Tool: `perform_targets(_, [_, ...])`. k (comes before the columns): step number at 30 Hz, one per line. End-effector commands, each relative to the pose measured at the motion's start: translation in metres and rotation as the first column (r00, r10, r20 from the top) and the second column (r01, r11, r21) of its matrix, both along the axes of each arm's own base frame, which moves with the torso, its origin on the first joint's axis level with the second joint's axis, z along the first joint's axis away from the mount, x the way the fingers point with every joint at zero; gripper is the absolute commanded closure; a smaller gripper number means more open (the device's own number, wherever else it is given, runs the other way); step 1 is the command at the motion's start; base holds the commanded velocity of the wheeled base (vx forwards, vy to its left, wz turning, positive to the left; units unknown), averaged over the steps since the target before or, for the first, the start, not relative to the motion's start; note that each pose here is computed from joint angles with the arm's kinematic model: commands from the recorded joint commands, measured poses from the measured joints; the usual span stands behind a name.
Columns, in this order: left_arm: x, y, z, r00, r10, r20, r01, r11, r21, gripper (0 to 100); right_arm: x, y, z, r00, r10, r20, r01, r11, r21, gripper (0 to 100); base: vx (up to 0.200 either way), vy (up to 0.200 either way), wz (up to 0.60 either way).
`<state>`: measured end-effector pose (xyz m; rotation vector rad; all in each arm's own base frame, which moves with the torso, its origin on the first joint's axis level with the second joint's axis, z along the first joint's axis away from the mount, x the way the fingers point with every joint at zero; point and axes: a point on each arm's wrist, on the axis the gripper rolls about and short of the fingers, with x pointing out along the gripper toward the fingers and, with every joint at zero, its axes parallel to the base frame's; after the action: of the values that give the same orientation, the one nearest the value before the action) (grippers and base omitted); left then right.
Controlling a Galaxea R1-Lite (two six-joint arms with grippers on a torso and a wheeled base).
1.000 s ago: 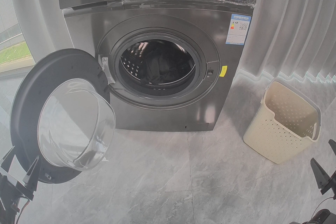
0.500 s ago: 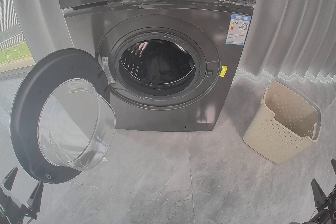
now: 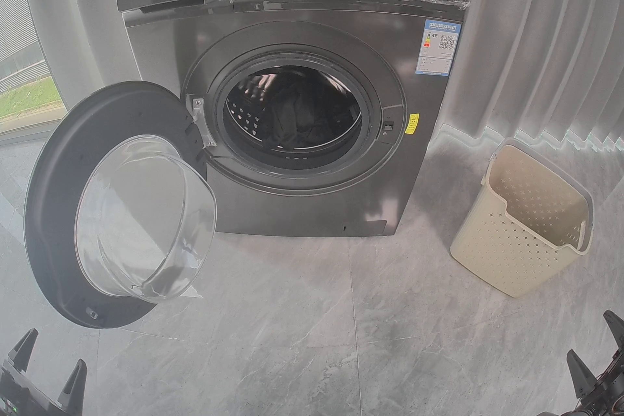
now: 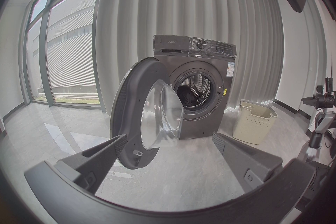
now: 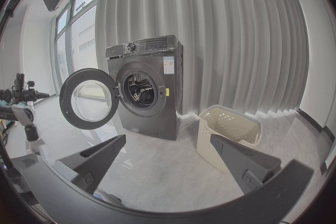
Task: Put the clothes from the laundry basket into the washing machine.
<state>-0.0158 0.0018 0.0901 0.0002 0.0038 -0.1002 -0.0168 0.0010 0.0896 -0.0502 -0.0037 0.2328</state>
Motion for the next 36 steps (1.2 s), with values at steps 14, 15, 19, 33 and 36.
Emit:
perform_targets(14, [0.0004,-0.0001,-0.005,1.0,0.001,-0.012,-0.001,1.0,-0.017,0,0.0014,0.0003,-0.0049,0.999,0.008,-0.033,-0.007,0.999,0.042,0,0.086,0.0,0.0])
perform_targets(15, [0.0004,0.0,-0.005,1.0,0.002,-0.012,-0.002,1.0,-0.017,0,0.0014,0.0003,-0.0049,0.999,0.007,-0.033,-0.005,0.999,0.044,0,0.0,0.0,0.0])
perform_targets(19, [0.0004,-0.0001,-0.005,1.0,0.001,-0.011,-0.001,1.0,-0.013,0,0.0014,0.0003,-0.0049,0.999,0.007,-0.04,-0.004,0.997,0.074,0,0.0,0.0,0.0])
perform_targets(33, [0.0004,-0.0001,-0.005,1.0,0.001,-0.012,-0.001,1.0,-0.019,0,0.0014,0.0003,-0.0049,0.999,0.01,-0.046,-0.006,0.995,0.096,0,0.0,0.086,0.0])
perform_targets(36, [0.0006,-0.0001,-0.005,1.0,-0.001,-0.015,0.0,0.999,-0.032,0,0.0013,0.0008,-0.0051,0.998,0.033,-0.045,-0.029,0.996,0.086,0,0.0,0.0,0.0])
